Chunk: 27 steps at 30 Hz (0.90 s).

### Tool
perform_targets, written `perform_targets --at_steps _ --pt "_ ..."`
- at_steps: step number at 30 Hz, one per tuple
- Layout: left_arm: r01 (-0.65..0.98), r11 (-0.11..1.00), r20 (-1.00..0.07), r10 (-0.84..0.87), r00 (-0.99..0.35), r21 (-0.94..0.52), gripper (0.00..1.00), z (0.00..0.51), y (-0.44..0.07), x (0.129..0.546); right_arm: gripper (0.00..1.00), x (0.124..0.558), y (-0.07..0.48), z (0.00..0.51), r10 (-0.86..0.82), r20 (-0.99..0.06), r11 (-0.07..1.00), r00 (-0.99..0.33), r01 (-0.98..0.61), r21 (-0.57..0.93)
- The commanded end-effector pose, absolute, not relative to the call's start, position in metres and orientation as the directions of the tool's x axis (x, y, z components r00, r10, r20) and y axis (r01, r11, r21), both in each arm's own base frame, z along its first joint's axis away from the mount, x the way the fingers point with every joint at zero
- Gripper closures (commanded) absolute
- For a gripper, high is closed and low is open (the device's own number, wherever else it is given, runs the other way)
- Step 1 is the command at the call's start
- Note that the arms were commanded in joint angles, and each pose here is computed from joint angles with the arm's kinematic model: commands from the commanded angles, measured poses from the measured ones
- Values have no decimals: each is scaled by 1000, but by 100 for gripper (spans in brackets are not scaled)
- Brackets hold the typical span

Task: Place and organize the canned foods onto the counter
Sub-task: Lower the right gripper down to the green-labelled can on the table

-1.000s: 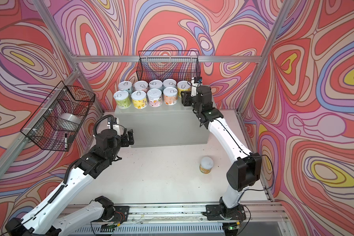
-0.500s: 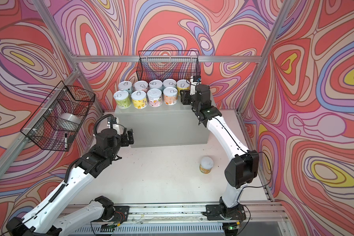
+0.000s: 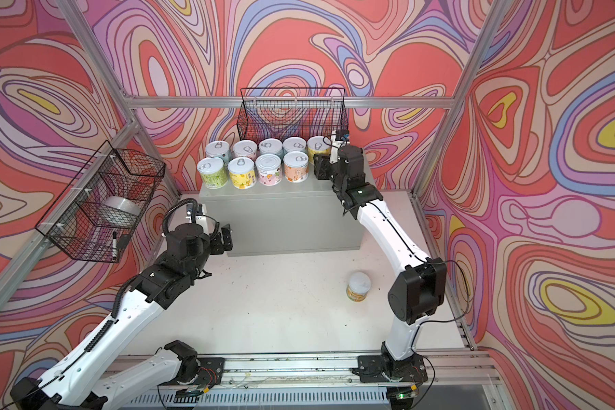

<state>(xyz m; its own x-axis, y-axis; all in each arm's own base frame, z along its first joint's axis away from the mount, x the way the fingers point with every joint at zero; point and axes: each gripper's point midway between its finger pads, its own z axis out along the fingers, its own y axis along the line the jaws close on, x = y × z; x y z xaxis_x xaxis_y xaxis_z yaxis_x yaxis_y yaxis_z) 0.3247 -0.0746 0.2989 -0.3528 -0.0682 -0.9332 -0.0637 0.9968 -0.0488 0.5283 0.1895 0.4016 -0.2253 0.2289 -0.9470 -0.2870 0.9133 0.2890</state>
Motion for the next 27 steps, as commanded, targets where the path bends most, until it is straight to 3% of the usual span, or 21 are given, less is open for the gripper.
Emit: perform_targets --at_steps 1,9,15,27 --pt "-32 996 -940 -94 -328 -89 0 304 -79 324 41 510 185 411 225 -950 913 -215 -293 283" --pt "97 979 -943 -144 -301 -180 0 302 -100 317 21 440 193 436 56 -984 949 -170 -297 105" --pt "149 959 -929 -183 -323 -241 0 279 -113 316 3 368 182 385 8 -960 969 -280 -234 77" --pt "226 923 -913 -224 -341 -311 0 265 -133 313 2 257 154 248 37 -819 990 -572 -90 108"
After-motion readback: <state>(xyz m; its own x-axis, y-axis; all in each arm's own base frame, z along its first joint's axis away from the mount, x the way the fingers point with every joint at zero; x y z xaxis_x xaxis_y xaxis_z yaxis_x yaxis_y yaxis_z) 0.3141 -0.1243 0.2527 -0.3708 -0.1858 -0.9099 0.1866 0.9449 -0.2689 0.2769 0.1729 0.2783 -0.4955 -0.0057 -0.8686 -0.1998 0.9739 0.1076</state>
